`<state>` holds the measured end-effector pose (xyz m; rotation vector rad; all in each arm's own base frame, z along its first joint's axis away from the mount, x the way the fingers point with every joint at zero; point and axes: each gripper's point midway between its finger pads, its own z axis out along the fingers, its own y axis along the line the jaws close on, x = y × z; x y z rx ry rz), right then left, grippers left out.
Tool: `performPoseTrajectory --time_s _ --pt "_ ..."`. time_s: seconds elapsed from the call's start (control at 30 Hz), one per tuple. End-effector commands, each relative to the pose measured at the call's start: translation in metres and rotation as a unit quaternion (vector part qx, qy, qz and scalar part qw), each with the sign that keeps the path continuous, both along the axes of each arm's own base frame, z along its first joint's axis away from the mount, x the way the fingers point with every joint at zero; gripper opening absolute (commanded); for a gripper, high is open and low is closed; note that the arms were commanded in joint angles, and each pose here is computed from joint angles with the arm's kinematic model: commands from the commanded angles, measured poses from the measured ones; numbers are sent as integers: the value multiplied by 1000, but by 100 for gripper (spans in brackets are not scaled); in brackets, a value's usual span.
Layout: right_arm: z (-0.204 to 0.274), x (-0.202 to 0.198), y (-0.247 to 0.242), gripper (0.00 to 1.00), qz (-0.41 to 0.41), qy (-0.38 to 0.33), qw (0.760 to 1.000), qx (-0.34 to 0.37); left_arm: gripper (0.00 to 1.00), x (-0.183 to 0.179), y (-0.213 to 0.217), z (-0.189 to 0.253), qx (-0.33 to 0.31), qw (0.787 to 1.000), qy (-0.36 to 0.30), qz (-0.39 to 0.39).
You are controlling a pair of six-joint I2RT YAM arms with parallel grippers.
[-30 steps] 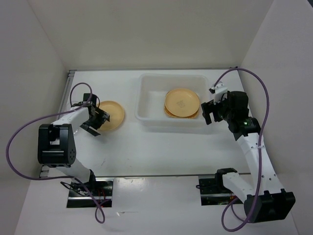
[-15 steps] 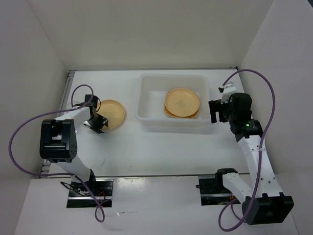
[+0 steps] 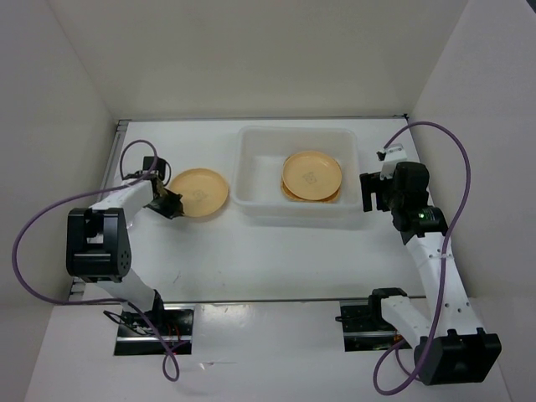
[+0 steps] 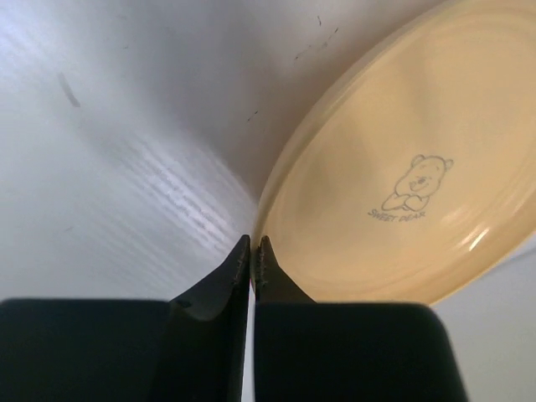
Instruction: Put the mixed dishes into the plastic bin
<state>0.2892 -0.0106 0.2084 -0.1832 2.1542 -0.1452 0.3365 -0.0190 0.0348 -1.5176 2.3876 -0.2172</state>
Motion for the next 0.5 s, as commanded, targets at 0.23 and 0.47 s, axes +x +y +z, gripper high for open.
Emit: performPoseTrajectory --time_s 0.23,0.47 --pt "10 8 -9 92 -31 -37 999 -2 0 51 32 195 64 974 -206 70" --pt "13 9 -26 94 -77 -54 995 -16 0 131 -63 288 18 905 -374 -205"
